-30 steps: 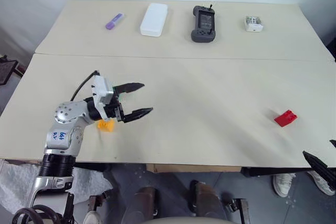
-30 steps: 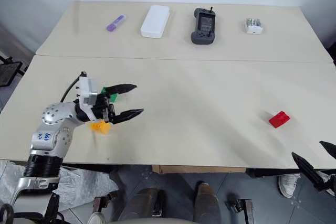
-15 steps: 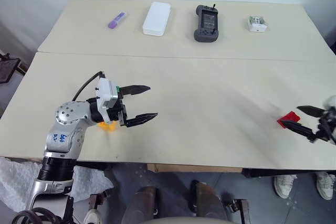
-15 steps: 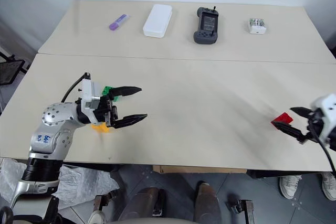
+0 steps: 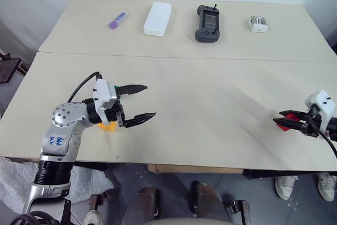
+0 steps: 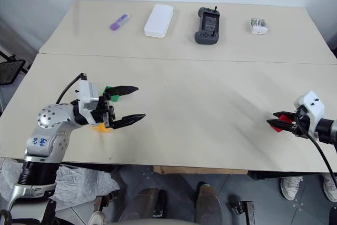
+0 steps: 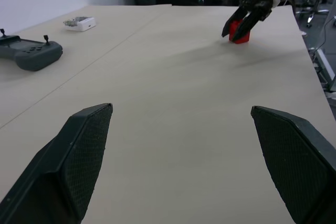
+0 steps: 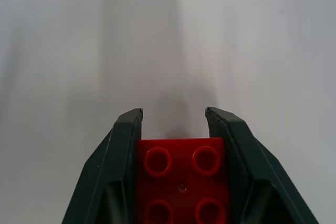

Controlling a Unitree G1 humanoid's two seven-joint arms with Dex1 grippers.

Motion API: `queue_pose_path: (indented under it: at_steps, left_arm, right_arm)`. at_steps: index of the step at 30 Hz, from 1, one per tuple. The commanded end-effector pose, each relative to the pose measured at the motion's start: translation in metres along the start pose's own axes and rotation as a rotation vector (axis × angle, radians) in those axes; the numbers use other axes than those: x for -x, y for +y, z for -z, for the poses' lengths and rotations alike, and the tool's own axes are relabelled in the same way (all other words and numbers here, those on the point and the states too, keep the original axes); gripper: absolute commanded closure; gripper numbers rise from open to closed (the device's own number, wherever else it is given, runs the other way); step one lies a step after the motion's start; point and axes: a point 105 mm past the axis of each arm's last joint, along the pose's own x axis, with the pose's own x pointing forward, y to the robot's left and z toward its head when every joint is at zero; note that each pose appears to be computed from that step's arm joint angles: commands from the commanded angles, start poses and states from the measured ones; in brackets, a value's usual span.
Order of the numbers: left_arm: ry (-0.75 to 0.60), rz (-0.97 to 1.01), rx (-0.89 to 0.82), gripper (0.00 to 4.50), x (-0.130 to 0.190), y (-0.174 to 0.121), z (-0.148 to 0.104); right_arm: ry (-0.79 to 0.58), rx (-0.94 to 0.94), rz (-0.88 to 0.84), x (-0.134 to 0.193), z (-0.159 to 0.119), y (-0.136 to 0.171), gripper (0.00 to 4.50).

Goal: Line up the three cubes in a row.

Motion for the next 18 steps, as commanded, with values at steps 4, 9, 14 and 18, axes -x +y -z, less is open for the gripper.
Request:
queue_pose_path:
  at_steps: [4, 9, 14, 18]
  left_arm:
    - [0.005, -0.032, -0.066, 0.00, 0.016, 0.008, -0.011]
    - [0.035, -0.016, -0.027, 0.00, 0.032, 0.001, -0.002]
    - [0.074, -0.005, 0.019, 0.00, 0.046, -0.011, 0.015]
    - [0.084, -0.022, 0.019, 0.00, 0.050, -0.010, 0.016]
  right_arm:
    - [-0.138, 0.211, -0.200, -0.029, -0.076, 0.034, 2.96]
    - [-0.103, 0.412, -0.452, -0.073, -0.115, 0.083, 2.96]
    - [-0.049, 0.624, -0.579, -0.111, -0.124, 0.101, 2.96]
    - [-0.018, 0.662, -0.652, -0.131, -0.117, 0.101, 2.96]
